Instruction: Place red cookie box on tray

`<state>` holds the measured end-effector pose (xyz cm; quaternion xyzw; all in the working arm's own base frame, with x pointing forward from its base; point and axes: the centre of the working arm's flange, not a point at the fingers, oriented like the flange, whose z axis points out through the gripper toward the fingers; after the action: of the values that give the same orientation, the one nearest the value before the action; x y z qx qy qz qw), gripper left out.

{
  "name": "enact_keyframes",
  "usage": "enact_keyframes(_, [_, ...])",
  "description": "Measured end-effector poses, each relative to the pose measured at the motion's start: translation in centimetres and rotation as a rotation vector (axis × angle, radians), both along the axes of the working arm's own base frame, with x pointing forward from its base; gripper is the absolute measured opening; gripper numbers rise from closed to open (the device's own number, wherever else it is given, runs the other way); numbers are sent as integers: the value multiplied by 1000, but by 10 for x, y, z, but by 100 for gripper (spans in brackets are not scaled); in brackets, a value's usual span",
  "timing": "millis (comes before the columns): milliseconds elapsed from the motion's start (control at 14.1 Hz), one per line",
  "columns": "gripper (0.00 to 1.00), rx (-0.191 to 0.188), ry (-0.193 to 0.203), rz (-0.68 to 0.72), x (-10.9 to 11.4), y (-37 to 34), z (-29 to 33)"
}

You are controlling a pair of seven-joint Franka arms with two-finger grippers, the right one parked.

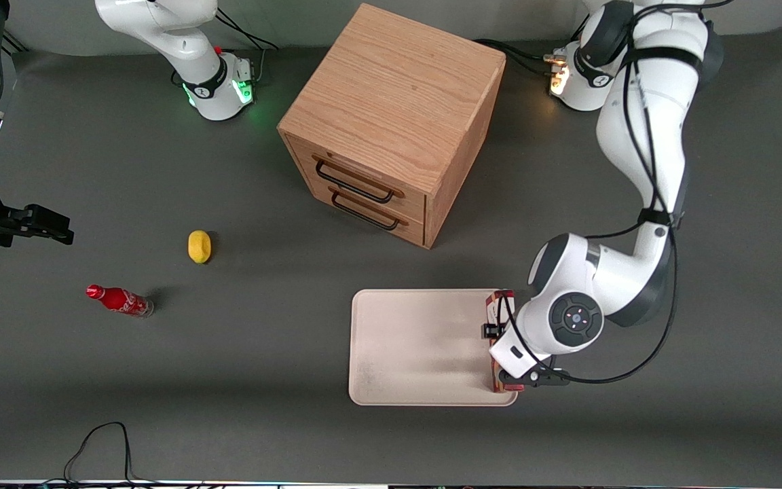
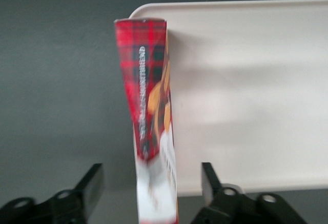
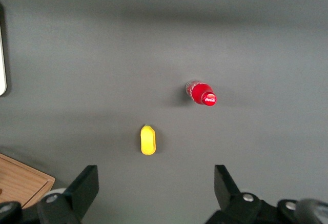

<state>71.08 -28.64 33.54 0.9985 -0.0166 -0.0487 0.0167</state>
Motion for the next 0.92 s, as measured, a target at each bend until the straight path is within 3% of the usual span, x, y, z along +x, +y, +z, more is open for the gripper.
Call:
enact_keyframes(71, [99,11,6,-3,-7,3,36])
enact_keyframes(213, [100,30,1,-5,-27,14,117])
enact_keyframes(284, [100,43,-10,-3,-49,24,178])
enact_keyframes(426, [100,62,-11,2,-77,37,234])
enact_keyframes(640, [100,82,-31,32,-99,70,285])
enact_keyframes(924, [100,97,-15,5,-102,160,301])
